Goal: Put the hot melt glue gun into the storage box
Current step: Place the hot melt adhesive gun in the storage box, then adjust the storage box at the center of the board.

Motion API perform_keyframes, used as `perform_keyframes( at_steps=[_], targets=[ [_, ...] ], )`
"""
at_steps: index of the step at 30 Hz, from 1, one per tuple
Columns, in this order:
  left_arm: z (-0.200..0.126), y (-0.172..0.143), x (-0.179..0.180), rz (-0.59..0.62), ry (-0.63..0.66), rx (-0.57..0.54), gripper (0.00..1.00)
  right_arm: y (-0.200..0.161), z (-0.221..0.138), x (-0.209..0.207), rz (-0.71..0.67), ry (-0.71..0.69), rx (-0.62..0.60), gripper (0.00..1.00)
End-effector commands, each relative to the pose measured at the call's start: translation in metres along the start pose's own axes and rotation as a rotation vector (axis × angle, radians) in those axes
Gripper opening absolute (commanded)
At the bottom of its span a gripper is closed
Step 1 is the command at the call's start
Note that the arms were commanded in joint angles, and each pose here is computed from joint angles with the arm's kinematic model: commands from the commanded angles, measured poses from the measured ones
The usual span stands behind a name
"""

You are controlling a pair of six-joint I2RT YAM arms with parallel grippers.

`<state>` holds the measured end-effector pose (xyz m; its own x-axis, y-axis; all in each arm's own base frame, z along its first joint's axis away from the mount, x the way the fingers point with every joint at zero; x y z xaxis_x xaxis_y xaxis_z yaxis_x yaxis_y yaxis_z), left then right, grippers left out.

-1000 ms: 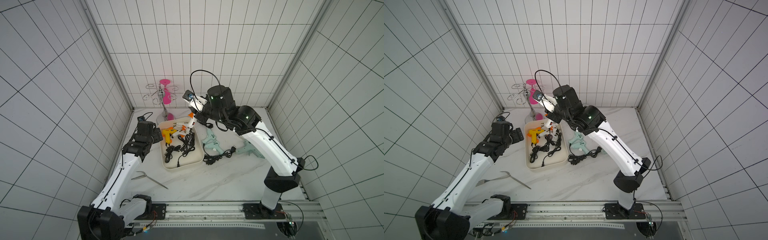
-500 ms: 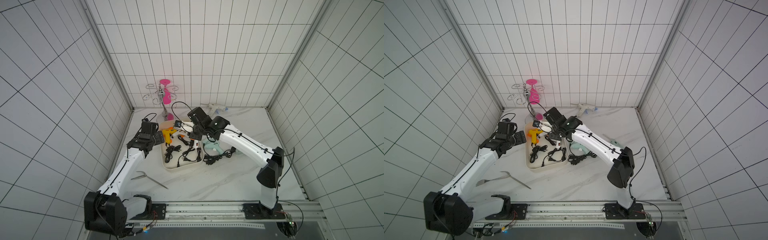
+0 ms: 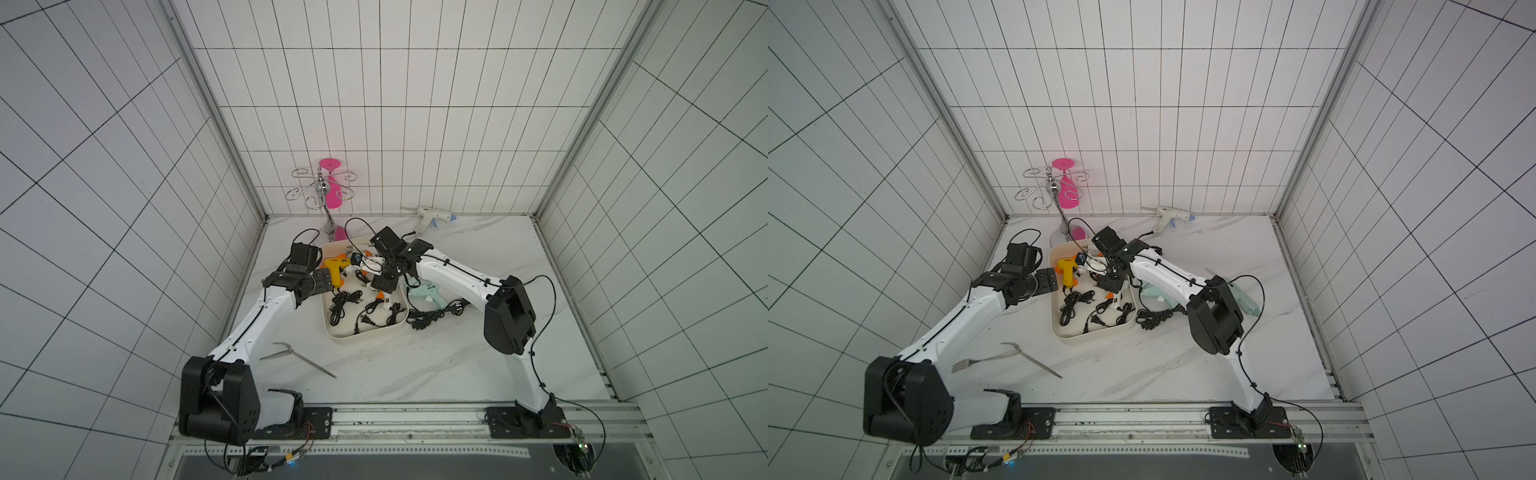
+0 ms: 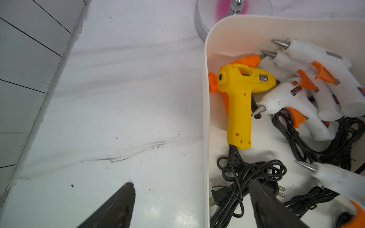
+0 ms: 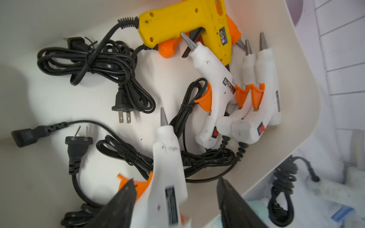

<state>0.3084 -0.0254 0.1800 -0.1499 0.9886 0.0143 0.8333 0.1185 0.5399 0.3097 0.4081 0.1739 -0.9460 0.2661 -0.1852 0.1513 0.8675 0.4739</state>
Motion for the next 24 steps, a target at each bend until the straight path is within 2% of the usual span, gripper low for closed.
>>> perform_keyframes(
  at_steps=[1,5,8,11,13,15,17,19,22,24],
  targets=[
    [0.011,0.0,-0.007,-0.014,-0.04,0.054,0.91,0.002,0.004,-0.004,0.052,-0.003,-0.01,0.78],
    [0.026,-0.003,-0.012,-0.005,-0.054,0.104,0.9,0.011,-0.015,-0.023,0.159,-0.074,-0.053,0.79],
    [0.037,-0.005,-0.017,0.007,-0.077,0.136,0.89,0.018,-0.054,-0.058,0.313,-0.153,-0.144,0.79],
    [0.048,-0.008,-0.021,0.024,-0.091,0.177,0.85,0.013,-0.094,-0.104,0.526,-0.196,-0.245,0.79],
    [0.051,-0.01,-0.024,0.046,-0.083,0.205,0.81,-0.001,-0.11,-0.131,0.684,-0.199,-0.27,0.78],
    [0.044,-0.008,-0.027,0.09,-0.04,0.174,0.78,-0.018,-0.111,-0.148,0.796,-0.197,-0.254,0.78],
    [0.03,-0.006,-0.035,0.171,0.001,0.086,0.79,-0.043,-0.101,-0.156,0.905,-0.199,-0.182,0.77],
    [0.025,-0.008,-0.039,0.203,-0.009,0.023,0.81,-0.068,-0.089,-0.165,1.044,-0.206,-0.128,0.75],
    [0.035,-0.016,-0.04,0.201,-0.025,0.105,0.79,-0.097,-0.074,-0.17,1.215,-0.188,-0.066,0.72],
    [0.043,-0.022,-0.039,0.222,0.012,0.199,0.75,-0.107,-0.063,-0.166,1.239,-0.177,-0.027,0.72]
  ],
)
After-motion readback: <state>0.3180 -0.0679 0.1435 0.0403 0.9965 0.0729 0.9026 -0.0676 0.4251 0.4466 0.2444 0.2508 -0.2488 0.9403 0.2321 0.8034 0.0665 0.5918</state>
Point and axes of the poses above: each gripper's point midway between its finger pads, its own z axis out along the fingers, its own x axis along the line the jaws close on, y = z × x, the point moved 6 cm from there along -z, back along the fingers, and after that the axes turned 8 degrees about z, right-handed, at the moved point
